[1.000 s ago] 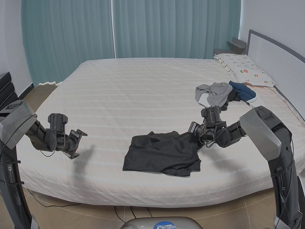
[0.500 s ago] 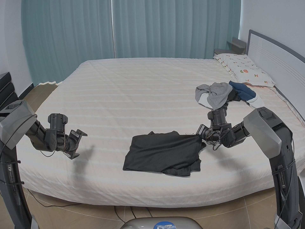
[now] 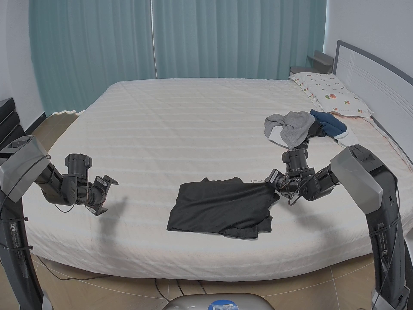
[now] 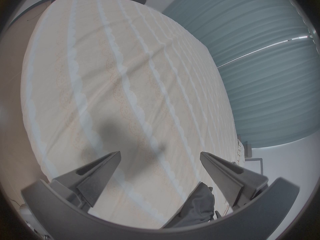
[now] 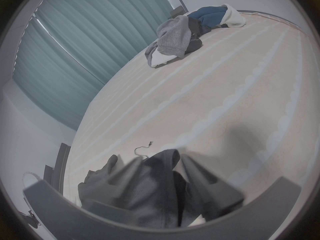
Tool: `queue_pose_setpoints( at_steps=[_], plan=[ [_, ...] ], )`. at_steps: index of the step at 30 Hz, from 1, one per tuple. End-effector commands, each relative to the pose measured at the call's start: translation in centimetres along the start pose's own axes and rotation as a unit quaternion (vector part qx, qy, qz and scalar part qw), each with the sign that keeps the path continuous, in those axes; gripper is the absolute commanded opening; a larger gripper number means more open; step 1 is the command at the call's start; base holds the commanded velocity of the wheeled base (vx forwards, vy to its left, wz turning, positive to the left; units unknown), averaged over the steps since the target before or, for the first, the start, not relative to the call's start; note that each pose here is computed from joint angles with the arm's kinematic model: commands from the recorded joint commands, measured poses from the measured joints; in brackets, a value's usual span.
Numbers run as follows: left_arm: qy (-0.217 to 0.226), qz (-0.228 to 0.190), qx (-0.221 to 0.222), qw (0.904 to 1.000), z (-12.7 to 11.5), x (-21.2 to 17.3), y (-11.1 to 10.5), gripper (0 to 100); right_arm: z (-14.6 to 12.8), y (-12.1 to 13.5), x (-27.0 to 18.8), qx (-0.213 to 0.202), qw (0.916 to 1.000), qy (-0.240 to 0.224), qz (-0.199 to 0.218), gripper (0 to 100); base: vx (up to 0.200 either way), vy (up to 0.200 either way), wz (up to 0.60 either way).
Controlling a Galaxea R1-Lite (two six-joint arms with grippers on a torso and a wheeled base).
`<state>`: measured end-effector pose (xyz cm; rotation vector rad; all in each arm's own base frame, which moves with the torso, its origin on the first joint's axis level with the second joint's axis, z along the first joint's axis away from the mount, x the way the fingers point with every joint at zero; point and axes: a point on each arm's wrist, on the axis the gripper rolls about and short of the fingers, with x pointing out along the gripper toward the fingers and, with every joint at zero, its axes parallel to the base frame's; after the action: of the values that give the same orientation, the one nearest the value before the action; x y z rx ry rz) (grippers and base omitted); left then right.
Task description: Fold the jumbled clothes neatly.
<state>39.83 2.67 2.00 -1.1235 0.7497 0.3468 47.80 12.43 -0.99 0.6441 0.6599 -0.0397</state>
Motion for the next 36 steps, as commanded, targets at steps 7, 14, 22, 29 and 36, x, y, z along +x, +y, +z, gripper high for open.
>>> queue_pose_setpoints(
  at_steps=[7,14,22,29,36],
  plan=[
    [0.000,0.000,0.000,1.0000,0.0,0.0,0.0,100,1.3,1.4,-8.4,-0.023,0.9960,0.053,0.069,100,0.000,0.000,0.00],
    [0.000,0.000,0.000,1.0000,0.0,0.0,0.0,100,-1.8,-0.6,-12.3,-0.100,0.9815,0.108,0.123,100,0.000,0.000,0.00],
    [0.000,0.000,0.000,1.0000,0.0,0.0,0.0,100,-4.9,-1.1,-11.4,-0.138,0.9707,0.126,0.151,100,0.000,0.000,0.00],
    [0.000,0.000,0.000,1.0000,0.0,0.0,0.0,100,-6.6,-0.8,-9.6,-0.164,0.9645,0.138,0.154,100,0.000,0.000,0.00],
    [0.001,0.001,0.002,1.0000,0.0,0.1,0.1,100,-6.9,-1.2,-8.9,-0.194,0.9627,0.129,0.139,100,0.000,0.000,0.00]
  ],
)
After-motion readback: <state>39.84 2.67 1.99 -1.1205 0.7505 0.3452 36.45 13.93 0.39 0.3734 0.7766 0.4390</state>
